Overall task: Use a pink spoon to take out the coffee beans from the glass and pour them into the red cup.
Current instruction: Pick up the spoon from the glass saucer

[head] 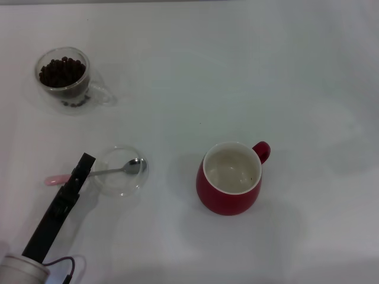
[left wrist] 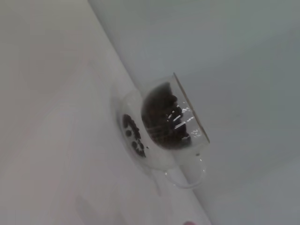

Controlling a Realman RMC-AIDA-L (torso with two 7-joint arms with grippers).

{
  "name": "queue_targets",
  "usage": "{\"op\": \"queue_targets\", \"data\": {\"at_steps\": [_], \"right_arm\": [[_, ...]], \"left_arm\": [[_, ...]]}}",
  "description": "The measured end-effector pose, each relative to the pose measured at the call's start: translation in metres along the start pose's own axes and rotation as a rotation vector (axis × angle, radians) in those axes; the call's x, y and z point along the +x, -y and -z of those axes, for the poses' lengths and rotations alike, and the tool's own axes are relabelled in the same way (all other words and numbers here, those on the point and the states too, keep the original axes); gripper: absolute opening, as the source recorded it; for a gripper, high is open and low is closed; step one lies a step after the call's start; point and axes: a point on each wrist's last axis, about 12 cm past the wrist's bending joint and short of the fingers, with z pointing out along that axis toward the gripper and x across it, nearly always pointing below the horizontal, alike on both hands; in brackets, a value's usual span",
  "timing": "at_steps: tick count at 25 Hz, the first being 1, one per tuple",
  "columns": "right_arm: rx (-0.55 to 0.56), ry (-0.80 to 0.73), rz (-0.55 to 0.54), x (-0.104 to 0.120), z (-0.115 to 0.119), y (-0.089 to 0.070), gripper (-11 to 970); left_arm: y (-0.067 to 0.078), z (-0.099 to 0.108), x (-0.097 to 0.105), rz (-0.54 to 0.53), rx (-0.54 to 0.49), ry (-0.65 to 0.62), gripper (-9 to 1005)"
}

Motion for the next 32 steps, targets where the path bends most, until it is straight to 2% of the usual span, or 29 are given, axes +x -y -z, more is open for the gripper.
{"op": "queue_targets", "data": {"at_steps": [8, 11, 27, 32], "right_arm": [[0.011, -0.005, 0.006, 0.001, 0.000, 0.001, 847], [0.013, -0.006, 0.008, 0.001, 0.000, 0.001, 847], [0.021, -0.017, 0.020, 0.002, -0.010, 0.001, 846], [0.029, -0.027, 0.020, 0.004, -0.014, 0.001, 846]], "left_arm": [[0.000, 0.000, 0.000, 0.002, -0.007, 0.015, 704], [0.000, 0.000, 0.000, 0.008, -0.011, 0.021, 517], [-0.002, -0.003, 0.001, 0.026, -0.047, 0.025, 497], [-0.002, -0.006, 0.000, 0.028, -0.042, 0.030, 415]]}}
